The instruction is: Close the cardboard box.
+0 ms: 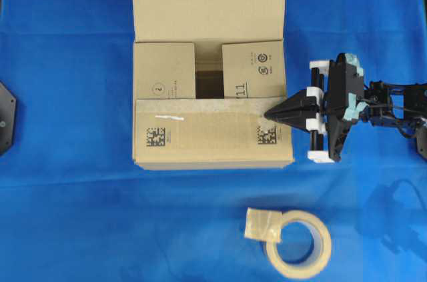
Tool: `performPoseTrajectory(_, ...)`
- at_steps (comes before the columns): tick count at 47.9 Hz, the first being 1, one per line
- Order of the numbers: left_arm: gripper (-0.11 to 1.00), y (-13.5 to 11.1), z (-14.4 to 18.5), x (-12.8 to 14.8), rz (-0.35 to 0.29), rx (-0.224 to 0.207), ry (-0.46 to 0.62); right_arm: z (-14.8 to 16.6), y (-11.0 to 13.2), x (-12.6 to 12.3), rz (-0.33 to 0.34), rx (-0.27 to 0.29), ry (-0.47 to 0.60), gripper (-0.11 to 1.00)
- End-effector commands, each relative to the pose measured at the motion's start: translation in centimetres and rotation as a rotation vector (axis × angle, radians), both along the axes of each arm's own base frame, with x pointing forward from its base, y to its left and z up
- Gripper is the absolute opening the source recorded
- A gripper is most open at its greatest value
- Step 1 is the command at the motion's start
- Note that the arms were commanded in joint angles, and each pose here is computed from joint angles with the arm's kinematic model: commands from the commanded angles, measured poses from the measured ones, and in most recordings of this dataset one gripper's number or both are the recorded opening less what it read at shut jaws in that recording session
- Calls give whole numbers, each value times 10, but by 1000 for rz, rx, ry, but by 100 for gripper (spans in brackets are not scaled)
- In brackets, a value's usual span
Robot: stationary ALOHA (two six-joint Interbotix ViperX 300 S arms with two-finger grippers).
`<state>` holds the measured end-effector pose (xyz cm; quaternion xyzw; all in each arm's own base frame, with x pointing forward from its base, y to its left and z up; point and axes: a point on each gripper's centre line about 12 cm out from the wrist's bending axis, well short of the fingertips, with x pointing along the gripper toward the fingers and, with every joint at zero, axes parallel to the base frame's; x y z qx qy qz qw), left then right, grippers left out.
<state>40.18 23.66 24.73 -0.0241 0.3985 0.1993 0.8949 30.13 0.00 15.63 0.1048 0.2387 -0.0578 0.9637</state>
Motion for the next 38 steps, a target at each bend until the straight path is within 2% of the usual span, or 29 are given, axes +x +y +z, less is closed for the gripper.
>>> performPoseTrajectory(1,0,1,10,4,-1,-6,5,0,-2,0,-6,-1,2,0)
performPoseTrajectory(5,0,0,4,3,3,-29,31,0,-2,0,-5,-3,2,0)
performPoseTrajectory(11,0,-4,4,3,2,-41,39,0,-2,1,-6,-3,0,0)
performPoseTrajectory(19,0,-19,5,9,-34,-50,60,0,-2,1,-5,-4,-1,0)
performPoseTrajectory(31,0,-47,25,13,-89,-57,69,1,-4,1,-11,-5,-4,0)
performPoseTrajectory(38,0,-63,36,9,-97,-71,56,1,-5,1,-16,-5,-9,0)
